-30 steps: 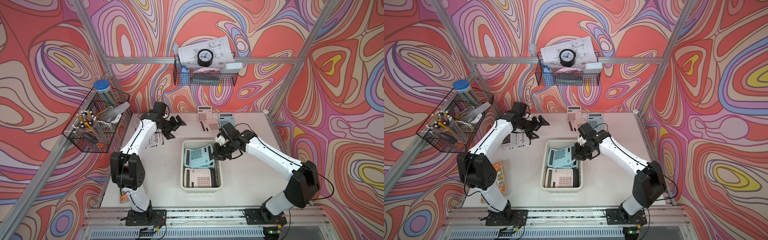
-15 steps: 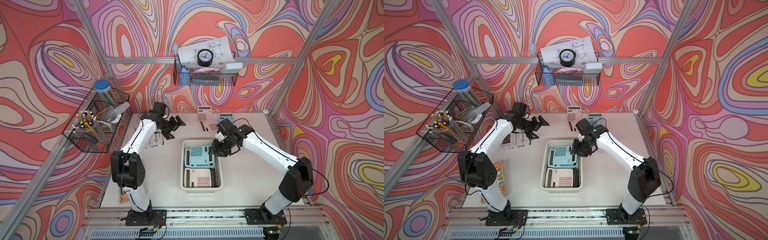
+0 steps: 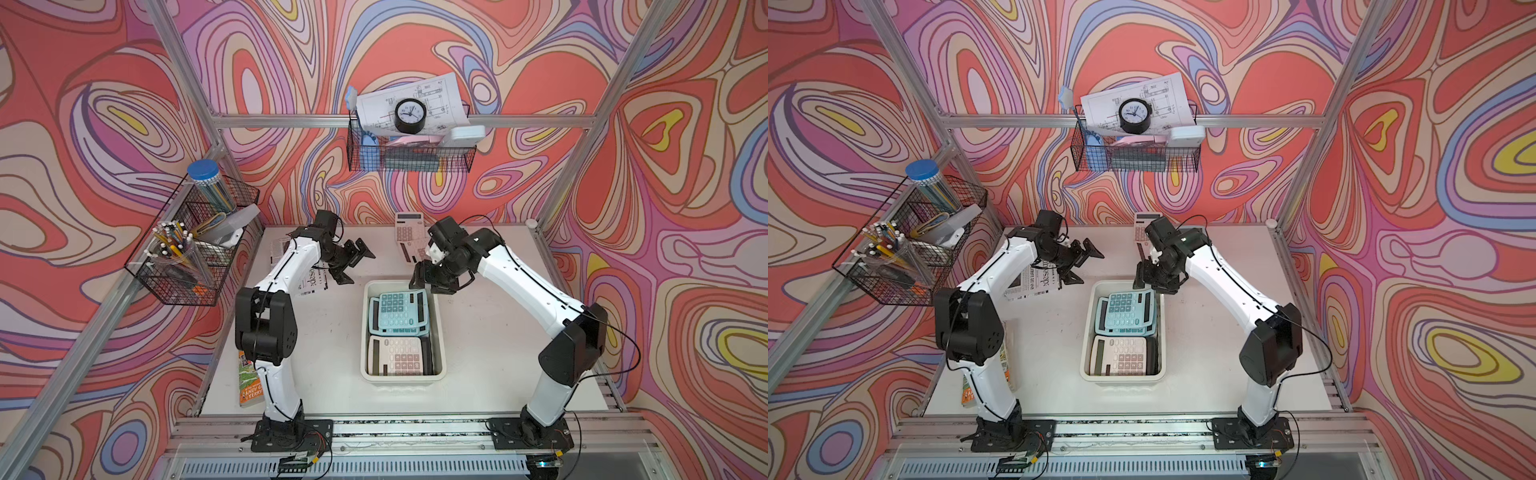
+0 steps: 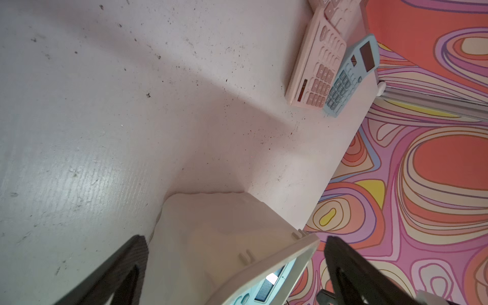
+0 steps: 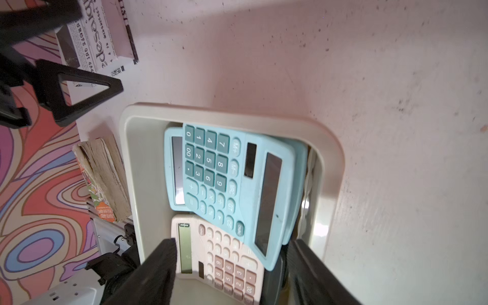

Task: Put the calculator in the storage box
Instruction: Place the calculator in the storage box, then adjust the calculator at the center of the board.

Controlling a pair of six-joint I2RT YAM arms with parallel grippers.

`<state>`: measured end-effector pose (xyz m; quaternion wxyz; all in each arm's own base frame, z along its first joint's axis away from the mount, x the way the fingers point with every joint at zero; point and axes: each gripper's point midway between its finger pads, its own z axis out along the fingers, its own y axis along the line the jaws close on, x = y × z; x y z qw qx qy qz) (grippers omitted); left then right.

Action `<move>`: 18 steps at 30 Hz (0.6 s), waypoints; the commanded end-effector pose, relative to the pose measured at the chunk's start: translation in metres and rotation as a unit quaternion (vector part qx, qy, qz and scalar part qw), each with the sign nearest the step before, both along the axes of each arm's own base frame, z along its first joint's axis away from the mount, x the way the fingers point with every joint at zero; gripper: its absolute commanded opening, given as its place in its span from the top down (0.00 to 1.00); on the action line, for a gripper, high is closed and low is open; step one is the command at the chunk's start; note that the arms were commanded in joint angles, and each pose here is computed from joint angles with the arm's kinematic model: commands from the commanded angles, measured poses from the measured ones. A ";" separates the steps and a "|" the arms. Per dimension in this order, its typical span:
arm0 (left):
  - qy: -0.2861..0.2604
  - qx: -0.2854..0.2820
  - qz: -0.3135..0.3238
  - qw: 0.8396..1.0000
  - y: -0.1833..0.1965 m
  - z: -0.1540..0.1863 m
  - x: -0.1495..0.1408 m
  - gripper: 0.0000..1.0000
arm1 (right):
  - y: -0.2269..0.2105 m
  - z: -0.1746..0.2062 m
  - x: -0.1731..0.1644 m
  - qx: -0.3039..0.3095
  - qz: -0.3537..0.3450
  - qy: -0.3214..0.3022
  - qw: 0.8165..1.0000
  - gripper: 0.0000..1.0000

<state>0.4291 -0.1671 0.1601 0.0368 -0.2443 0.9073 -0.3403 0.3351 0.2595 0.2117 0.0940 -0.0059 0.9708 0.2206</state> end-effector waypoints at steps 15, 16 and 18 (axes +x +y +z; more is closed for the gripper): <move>0.057 -0.057 -0.022 0.997 -0.037 -0.043 0.040 0.01 | -0.080 -0.014 0.140 0.117 -0.123 -0.031 0.985 0.02; 0.056 -0.061 -0.020 0.996 -0.039 -0.045 0.043 0.02 | -0.081 -0.018 0.148 0.123 -0.126 -0.032 0.984 0.02; 0.058 -0.070 -0.015 0.996 -0.042 -0.050 0.050 0.02 | -0.082 -0.025 0.167 0.133 -0.129 -0.036 0.982 0.02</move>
